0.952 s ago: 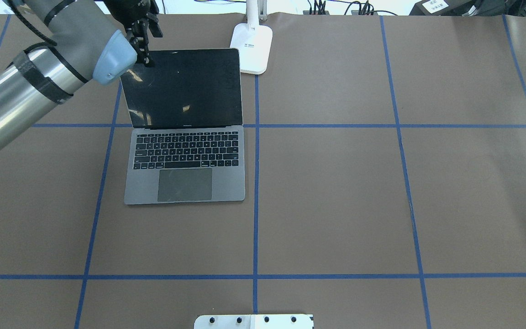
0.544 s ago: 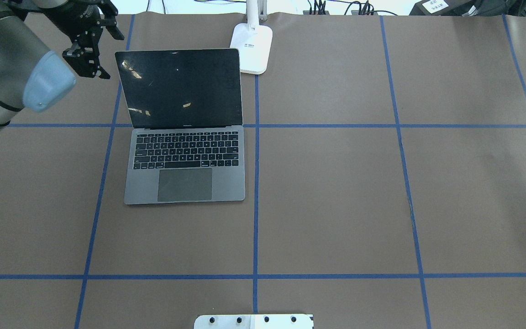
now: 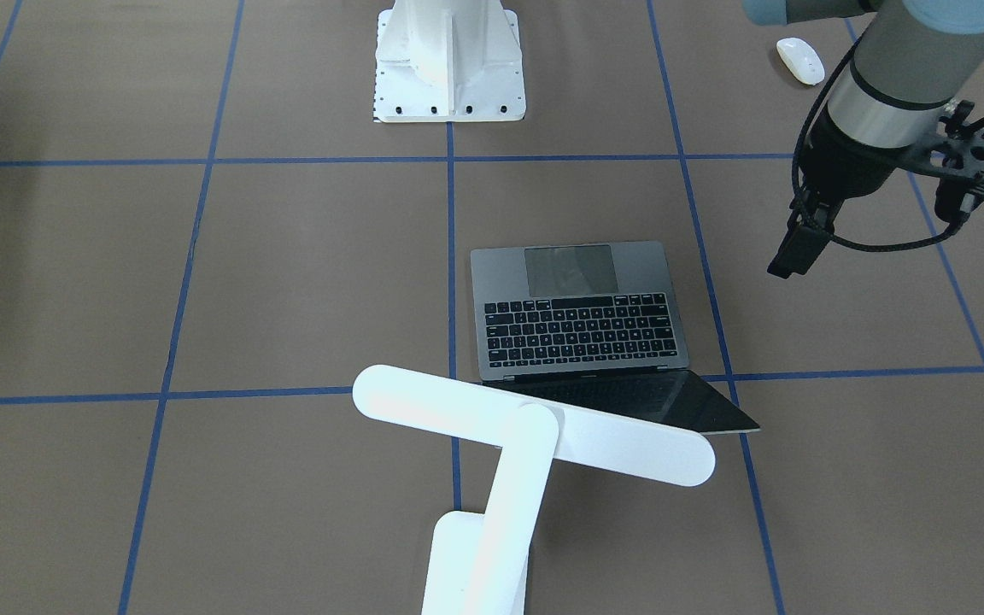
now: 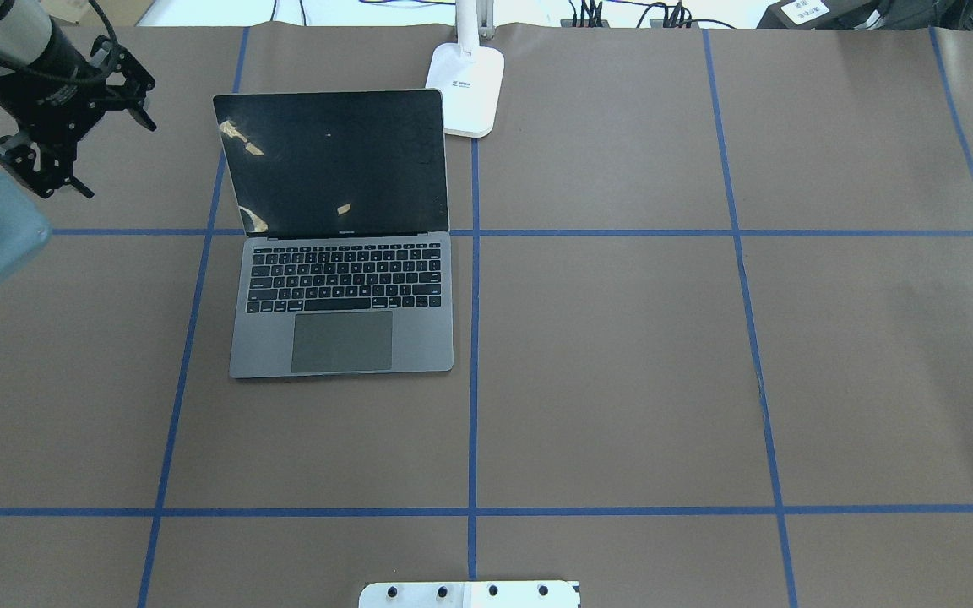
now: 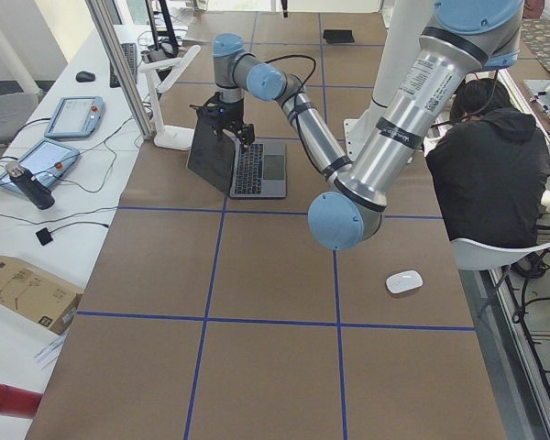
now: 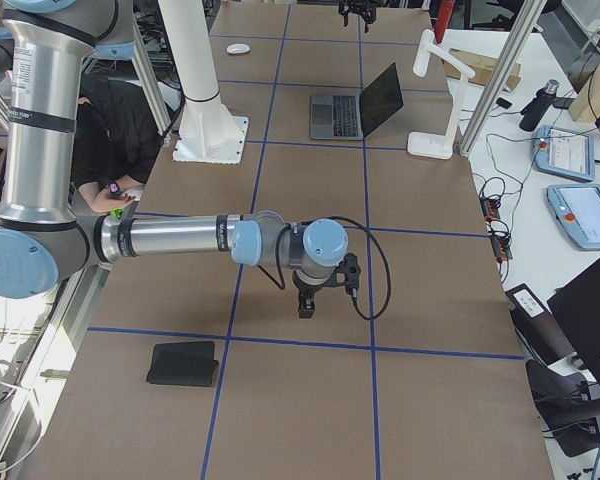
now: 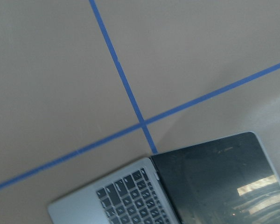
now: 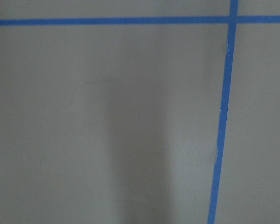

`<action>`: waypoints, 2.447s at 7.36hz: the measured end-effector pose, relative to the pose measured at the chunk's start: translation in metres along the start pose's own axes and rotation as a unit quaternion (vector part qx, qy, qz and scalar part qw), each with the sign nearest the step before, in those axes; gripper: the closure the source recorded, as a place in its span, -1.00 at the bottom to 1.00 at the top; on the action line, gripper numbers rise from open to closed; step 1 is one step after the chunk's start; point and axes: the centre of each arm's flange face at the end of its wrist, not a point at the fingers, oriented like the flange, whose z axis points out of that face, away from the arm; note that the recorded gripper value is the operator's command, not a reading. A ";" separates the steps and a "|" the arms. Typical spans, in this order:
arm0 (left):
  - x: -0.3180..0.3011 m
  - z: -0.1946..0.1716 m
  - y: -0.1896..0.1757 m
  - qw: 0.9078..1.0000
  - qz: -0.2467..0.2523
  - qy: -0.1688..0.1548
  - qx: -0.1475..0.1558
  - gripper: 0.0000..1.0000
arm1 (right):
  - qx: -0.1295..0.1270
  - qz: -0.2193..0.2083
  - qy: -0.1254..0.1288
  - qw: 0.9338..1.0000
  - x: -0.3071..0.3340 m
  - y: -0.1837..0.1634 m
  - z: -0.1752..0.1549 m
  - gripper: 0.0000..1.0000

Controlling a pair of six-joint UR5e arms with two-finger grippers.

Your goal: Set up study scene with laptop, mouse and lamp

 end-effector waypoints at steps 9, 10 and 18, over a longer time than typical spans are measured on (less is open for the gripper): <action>-0.106 0.022 -0.028 0.935 0.355 -0.017 -0.007 -1.00 | -0.111 -0.195 -0.079 0.971 0.099 0.092 0.117 -0.99; -0.105 0.020 -0.027 0.934 0.356 -0.015 -0.006 -1.00 | -0.118 -0.201 -0.083 0.969 0.109 0.095 0.125 -0.99; -0.094 0.003 -0.016 0.931 0.365 0.006 0.000 -1.00 | -0.159 -0.192 -0.111 0.962 0.148 0.134 0.165 -0.99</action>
